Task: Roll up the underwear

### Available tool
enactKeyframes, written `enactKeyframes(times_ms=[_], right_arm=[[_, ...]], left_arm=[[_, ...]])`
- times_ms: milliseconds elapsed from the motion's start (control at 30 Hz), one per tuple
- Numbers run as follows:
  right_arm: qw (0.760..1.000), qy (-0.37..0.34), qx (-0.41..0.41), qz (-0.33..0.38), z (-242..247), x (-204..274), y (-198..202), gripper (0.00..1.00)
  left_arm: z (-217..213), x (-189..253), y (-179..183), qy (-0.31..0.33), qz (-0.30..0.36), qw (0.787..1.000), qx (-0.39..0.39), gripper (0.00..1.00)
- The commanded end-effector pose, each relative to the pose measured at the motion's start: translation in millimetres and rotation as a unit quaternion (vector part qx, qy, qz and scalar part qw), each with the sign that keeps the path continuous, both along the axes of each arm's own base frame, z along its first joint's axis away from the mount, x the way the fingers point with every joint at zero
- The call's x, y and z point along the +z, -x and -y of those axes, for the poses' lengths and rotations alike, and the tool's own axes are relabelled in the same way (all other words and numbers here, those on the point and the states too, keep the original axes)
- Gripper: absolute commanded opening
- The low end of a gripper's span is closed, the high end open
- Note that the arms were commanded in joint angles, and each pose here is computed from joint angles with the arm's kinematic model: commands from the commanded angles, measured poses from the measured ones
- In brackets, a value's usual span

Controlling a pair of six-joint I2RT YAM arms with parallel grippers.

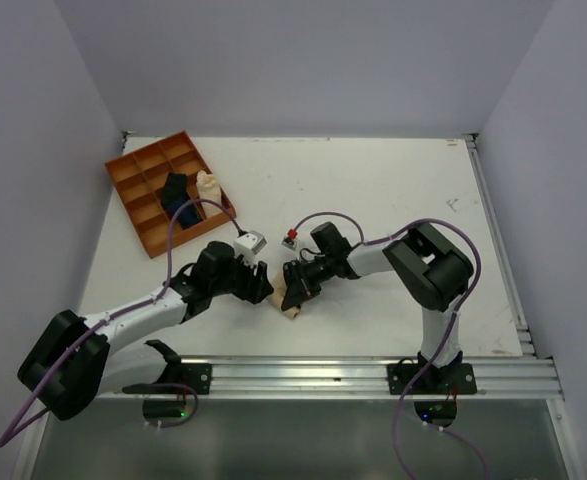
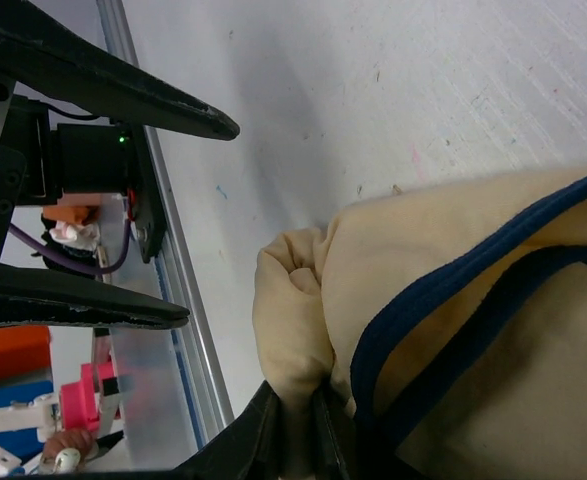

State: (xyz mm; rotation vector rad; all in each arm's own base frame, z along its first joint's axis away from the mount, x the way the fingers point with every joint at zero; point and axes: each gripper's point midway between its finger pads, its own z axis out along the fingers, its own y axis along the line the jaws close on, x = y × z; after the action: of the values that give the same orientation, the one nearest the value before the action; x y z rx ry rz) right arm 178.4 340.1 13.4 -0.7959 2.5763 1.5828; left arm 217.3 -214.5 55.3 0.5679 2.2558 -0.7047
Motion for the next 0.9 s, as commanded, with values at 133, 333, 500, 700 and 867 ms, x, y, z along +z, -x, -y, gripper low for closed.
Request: enactKeyframes(times_ms=[133,333,500,700,867], right_arm=[[0.994,0.098,-0.011,-0.035,29.8,-56.4,21.8,0.18],[0.994,0.107,-0.011,-0.035,34.1,-59.2,22.9,0.18],[0.994,0.107,-0.013,-0.031,35.4,-58.2,21.1,0.18],[0.993,0.111,-0.015,-0.024,37.5,-56.4,19.5,0.19],[0.993,0.112,-0.014,-0.025,36.7,-56.8,18.5,0.19]], left_arm=[[17.5,10.5,-15.2,0.04,0.056,0.997,-0.018,0.57],[44.6,71.6,-22.0,0.075,0.138,0.982,-0.11,0.55],[59.2,136.4,-61.8,0.071,0.166,0.981,-0.077,0.42],[52.2,186.7,-88.7,0.08,0.171,0.982,-0.007,0.0],[38.3,196.7,-85.4,0.064,0.185,0.975,-0.102,0.0]])
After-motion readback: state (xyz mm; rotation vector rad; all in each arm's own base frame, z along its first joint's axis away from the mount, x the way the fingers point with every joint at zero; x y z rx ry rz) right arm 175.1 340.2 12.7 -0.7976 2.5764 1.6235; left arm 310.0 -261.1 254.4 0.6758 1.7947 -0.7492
